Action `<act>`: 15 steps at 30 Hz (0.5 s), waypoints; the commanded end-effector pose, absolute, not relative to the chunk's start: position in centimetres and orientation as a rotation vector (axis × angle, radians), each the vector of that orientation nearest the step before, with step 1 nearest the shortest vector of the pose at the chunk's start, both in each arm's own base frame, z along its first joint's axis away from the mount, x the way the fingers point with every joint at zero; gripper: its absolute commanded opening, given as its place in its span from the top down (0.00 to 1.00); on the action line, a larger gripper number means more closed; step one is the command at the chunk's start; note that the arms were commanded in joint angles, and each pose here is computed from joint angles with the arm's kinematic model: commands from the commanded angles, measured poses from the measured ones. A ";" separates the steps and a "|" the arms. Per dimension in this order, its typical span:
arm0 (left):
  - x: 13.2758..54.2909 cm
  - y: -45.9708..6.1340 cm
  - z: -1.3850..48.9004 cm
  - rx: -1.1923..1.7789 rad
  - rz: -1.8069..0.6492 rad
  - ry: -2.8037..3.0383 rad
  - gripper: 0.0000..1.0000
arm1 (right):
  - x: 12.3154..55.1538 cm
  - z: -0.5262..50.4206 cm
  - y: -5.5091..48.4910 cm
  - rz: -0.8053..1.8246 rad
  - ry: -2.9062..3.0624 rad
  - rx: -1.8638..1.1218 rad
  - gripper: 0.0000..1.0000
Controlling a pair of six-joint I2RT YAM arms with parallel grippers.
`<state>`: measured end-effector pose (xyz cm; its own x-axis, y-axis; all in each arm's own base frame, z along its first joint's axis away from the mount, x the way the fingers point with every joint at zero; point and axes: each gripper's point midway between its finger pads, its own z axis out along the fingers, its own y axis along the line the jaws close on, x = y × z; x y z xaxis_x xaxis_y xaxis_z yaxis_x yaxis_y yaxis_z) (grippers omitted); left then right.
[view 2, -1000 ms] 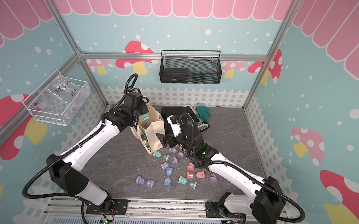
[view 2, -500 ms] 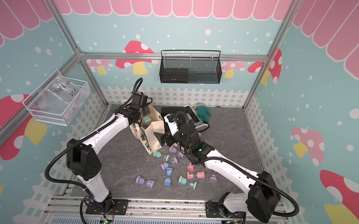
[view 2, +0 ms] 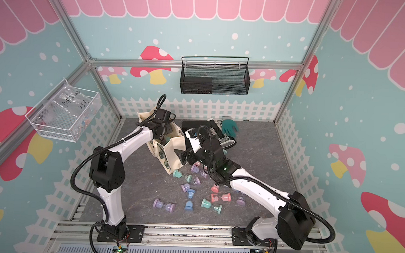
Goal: Put the hourglass into the canvas bag
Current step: Place the hourglass in the canvas bag.
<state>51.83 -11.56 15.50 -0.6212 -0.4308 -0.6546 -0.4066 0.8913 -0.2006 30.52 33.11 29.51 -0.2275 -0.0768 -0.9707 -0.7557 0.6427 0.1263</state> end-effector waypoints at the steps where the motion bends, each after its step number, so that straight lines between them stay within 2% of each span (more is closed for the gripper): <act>1: 52.7 -11.3 14.7 -0.640 -0.061 2.312 0.72 | 30.8 30.2 33.1 0.722 1.679 -0.681 0.00; 7: 53.0 -12.3 12.2 -0.630 -0.094 2.371 0.71 | 30.8 30.4 33.0 0.727 1.679 -0.673 0.01; 12: 52.7 -12.0 11.8 -0.635 -0.078 2.376 0.61 | 30.7 30.5 32.8 0.733 1.680 -0.663 0.00; 15: 52.5 -11.8 12.2 -0.635 -0.068 2.368 0.59 | 30.7 30.7 32.8 0.733 1.677 -0.658 0.00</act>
